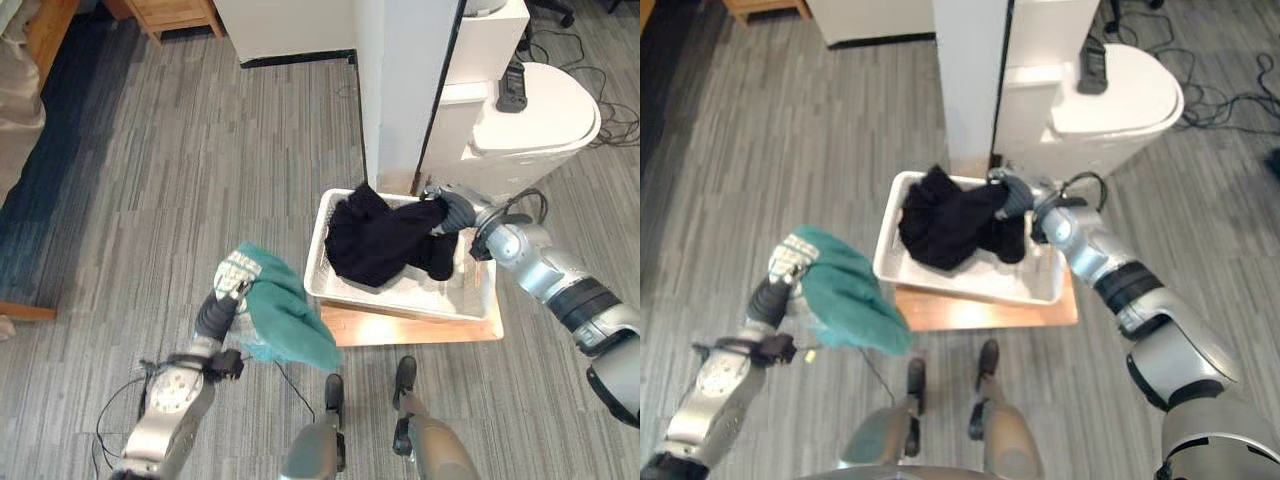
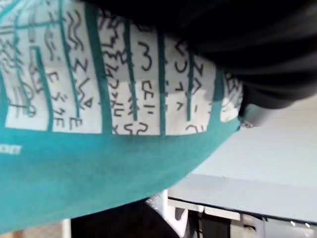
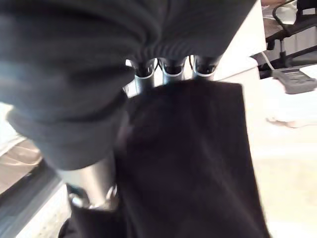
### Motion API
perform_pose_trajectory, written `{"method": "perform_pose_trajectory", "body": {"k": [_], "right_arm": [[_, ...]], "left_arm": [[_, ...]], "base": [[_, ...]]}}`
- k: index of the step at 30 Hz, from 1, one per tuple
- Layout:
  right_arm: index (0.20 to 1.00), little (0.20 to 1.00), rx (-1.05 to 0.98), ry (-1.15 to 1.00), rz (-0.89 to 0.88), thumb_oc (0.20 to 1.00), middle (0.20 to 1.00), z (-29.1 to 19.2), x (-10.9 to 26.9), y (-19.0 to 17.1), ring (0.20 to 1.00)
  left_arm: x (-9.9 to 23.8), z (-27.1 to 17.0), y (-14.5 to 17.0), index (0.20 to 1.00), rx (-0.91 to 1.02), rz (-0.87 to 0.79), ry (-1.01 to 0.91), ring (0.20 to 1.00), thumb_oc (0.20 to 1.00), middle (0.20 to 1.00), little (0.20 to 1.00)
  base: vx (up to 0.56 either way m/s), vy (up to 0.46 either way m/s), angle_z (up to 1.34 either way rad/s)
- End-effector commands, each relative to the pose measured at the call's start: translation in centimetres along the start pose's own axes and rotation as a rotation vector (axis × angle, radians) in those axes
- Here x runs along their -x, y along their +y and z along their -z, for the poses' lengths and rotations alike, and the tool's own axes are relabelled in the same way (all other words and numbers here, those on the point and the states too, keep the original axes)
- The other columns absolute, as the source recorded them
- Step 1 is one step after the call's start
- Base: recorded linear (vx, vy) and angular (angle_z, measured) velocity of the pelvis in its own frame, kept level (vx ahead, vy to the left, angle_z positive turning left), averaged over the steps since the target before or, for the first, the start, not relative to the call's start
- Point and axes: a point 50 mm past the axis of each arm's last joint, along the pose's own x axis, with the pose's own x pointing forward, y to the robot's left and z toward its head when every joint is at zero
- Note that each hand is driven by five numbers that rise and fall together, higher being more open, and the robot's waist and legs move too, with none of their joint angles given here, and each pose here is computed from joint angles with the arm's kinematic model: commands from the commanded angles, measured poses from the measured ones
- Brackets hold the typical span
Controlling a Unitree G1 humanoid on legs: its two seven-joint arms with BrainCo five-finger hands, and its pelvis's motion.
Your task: Tidy up the quilt and then pick up the clothes from the bed and put them into the laundry hamper.
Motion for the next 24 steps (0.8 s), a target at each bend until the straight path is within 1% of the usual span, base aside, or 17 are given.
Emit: {"method": "perform_pose_trajectory", "body": {"k": [1, 2, 3, 4, 7, 8, 10, 11, 13, 14, 16, 19, 20, 21, 22, 24], "right_arm": [[1.000, 1.000, 0.041, -0.104, 0.137, 1.000, 1.000, -1.9, -0.1, -3.4, 1.000], [1.000, 1.000, 0.021, -0.080, 0.147, 1.000, 1.000, -1.1, 1.0, -3.3, 1.000], [1.000, 1.000, 0.021, -0.078, 0.148, 1.000, 1.000, -1.1, 1.1, -3.3, 1.000], [1.000, 1.000, -0.007, -0.088, 0.154, 1.000, 1.000, -1.1, 1.7, -3.2, 1.000], [1.000, 1.000, -0.049, -0.090, 0.154, 1.000, 1.000, -0.7, 2.6, -2.9, 1.000], [1.000, 1.000, -0.049, -0.088, 0.155, 1.000, 1.000, -0.6, 2.7, -3.0, 1.000], [1.000, 1.000, -0.068, -0.093, 0.162, 1.000, 1.000, -0.5, 2.9, -3.0, 1.000], [1.000, 1.000, -0.074, -0.107, 0.156, 1.000, 1.000, -0.7, 3.0, -2.9, 1.000], [1.000, 1.000, -0.086, -0.113, 0.154, 1.000, 1.000, -0.8, 3.0, -2.7, 1.000], [1.000, 1.000, -0.113, -0.142, 0.134, 1.000, 1.000, -1.2, 2.9, -2.2, 1.000], [1.000, 1.000, -0.116, -0.153, 0.126, 1.000, 1.000, -1.4, 2.9, -2.0, 1.000], [1.000, 1.000, -0.119, -0.182, 0.093, 1.000, 1.000, -1.9, 2.7, -1.0, 1.000], [1.000, 1.000, -0.126, -0.192, 0.084, 1.000, 1.000, -2.2, 2.5, -0.5, 1.000], [1.000, 1.000, -0.121, -0.192, 0.083, 1.000, 1.000, -2.3, 2.5, -0.4, 1.000], [1.000, 1.000, -0.121, -0.196, 0.078, 1.000, 1.000, -2.4, 2.3, -0.3, 1.000], [1.000, 1.000, -0.117, -0.193, 0.074, 1.000, 1.000, -2.5, 2.1, 0.5, 1.000]], "left_arm": [[-2.1, -4.2, -1.3, 0.200, -0.024, 0.103, -0.205, 0.200, 0.200, 0.200, 0.200], [-3.4, -5.6, -1.7, 0.200, -0.080, 0.111, -0.254, 0.200, 0.200, 0.200, 0.200], [-3.5, -5.6, -1.7, 0.200, -0.081, 0.113, -0.254, 0.200, 0.200, 0.200, 0.200], [-4.8, -6.7, -2.2, 0.200, -0.091, 0.113, -0.297, 0.200, 0.200, 0.200, 0.200], [-6.8, -7.8, -3.5, 0.200, -0.050, 0.122, -0.344, 0.200, 0.200, 0.200, 0.200], [-6.8, -7.8, -3.6, 0.200, -0.050, 0.124, -0.345, 0.200, 0.200, 0.200, 0.200], [-8.5, -8.2, -4.5, 0.200, -0.012, 0.114, -0.355, 0.200, 0.200, 0.200, 0.200], [-9.9, -7.6, -5.4, 0.200, 0.040, 0.098, -0.321, 0.200, 0.200, 0.200, 0.200], [-10.7, -7.3, -5.8, 0.200, 0.048, 0.090, -0.303, 0.200, 0.200, 0.200, 0.200], [-11.9, -6.3, -6.2, 0.200, 0.012, 0.061, -0.254, 0.200, 0.200, 0.200, 0.200], [-12.6, -5.9, -6.3, 0.200, 0.001, 0.036, -0.231, 0.200, 0.200, 0.200, 0.200], [-14.0, -3.9, -5.5, 0.200, -0.065, -0.062, -0.128, 0.200, 0.200, 0.200, 0.200], [-14.3, -2.1, -5.0, 0.200, -0.056, -0.110, -0.033, 0.200, 0.200, 0.200, 0.200], [-14.5, -1.4, -4.6, 0.216, -0.059, -0.129, 0.010, 0.216, 0.216, 0.216, 0.216], [-14.6, -0.1, -3.9, 1.000, -0.070, -0.144, 0.093, 1.000, 1.000, 1.000, 1.000], [-13.8, 3.6, -2.6, 1.000, -0.156, -0.162, 0.314, 1.000, 1.000, 1.000, 1.000]], "base": [[0.06, -0.027, -0.14], [0.06, -0.027, -0.15], [0.10, -0.030, -0.25], [0.06, -0.011, -0.26], [0.05, -0.014, -0.35], [0.03, -0.007, -0.22], [0.01, -0.006, -0.27], [0.00, -0.006, -0.28], [-0.03, -0.005, -0.36], [-0.03, -0.002, -0.47], [-0.02, 0.002, -0.31], [-0.03, -0.011, -0.34], [-0.03, -0.013, -0.31], [-0.03, -0.019, -0.29], [0.00, -0.013, -0.11], [0.00, -0.027, -0.12]]}}
